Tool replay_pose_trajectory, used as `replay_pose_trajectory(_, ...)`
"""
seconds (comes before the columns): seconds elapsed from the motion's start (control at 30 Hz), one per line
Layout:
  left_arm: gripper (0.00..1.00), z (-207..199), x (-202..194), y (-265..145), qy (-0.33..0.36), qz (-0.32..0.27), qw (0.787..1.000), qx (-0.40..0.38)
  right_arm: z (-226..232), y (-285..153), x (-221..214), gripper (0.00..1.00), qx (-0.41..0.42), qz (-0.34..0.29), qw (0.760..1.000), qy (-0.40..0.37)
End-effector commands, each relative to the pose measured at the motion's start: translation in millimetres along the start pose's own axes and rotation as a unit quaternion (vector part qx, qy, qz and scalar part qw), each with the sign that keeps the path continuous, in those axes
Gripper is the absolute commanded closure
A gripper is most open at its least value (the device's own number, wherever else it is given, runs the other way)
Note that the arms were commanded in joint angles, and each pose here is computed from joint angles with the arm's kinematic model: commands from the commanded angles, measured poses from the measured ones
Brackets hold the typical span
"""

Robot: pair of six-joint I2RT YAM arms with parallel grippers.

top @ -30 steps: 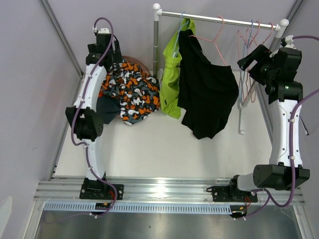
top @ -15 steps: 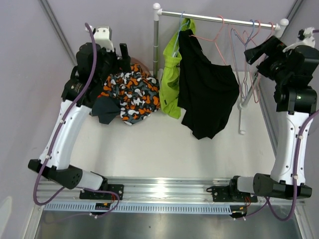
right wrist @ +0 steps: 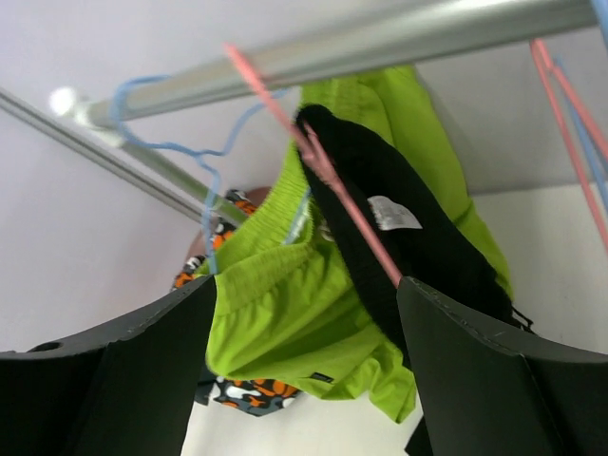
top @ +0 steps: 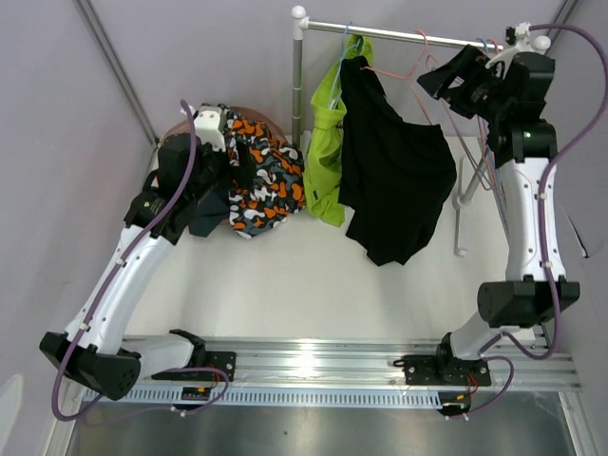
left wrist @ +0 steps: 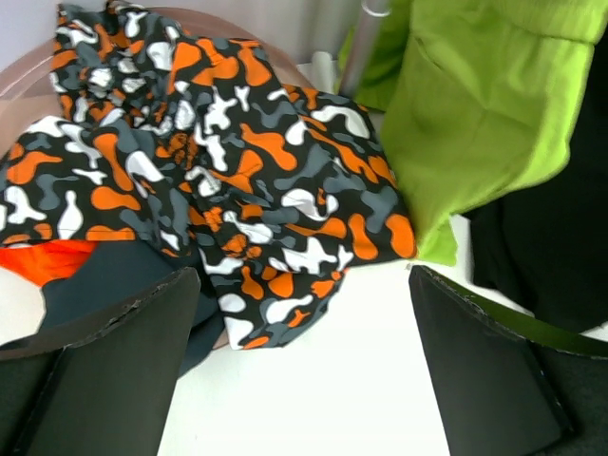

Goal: Remove the shorts from the hanger

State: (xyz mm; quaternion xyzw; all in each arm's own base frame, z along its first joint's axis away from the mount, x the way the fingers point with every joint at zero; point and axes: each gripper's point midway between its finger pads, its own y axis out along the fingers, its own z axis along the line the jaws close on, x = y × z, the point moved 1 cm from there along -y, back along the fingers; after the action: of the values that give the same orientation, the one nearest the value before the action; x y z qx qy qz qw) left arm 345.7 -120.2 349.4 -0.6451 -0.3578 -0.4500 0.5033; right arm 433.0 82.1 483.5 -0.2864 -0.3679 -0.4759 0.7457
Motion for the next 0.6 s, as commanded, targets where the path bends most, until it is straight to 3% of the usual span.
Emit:
replay_pose_trajectory(0.0,0.01,-14.6,22.9,-20.3,-0.011,-0.056,0.997,-0.045,16.6,9.7,6.4,0.17,0.026,-0.008,0.999,-0.027)
replay_pose_trajectory(0.3,0.02,-17.0,14.2,-19.9,-0.006,-0.065,0.996,-0.058,-11.5,55.3,-43.0,0.23,-0.013,0.048,0.998,-0.037)
replay_pose_trajectory(0.43,0.01,-17.8,8.8,-15.8,-0.007,-0.057,0.997,-0.060,-13.7,65.1,-56.8,0.34,-0.019,0.061,0.997,-0.041)
replay_pose_trajectory(0.47,0.01,-17.9,7.9,-15.6,-0.006,-0.057,0.997,-0.060,-15.5,67.0,-59.6,0.42,-0.020,0.064,0.997,-0.041)
replay_pose_trajectory(0.57,0.02,-17.2,4.3,-14.8,-0.004,-0.054,0.997,-0.059,-17.8,69.6,-63.3,0.55,-0.022,0.068,0.997,-0.039)
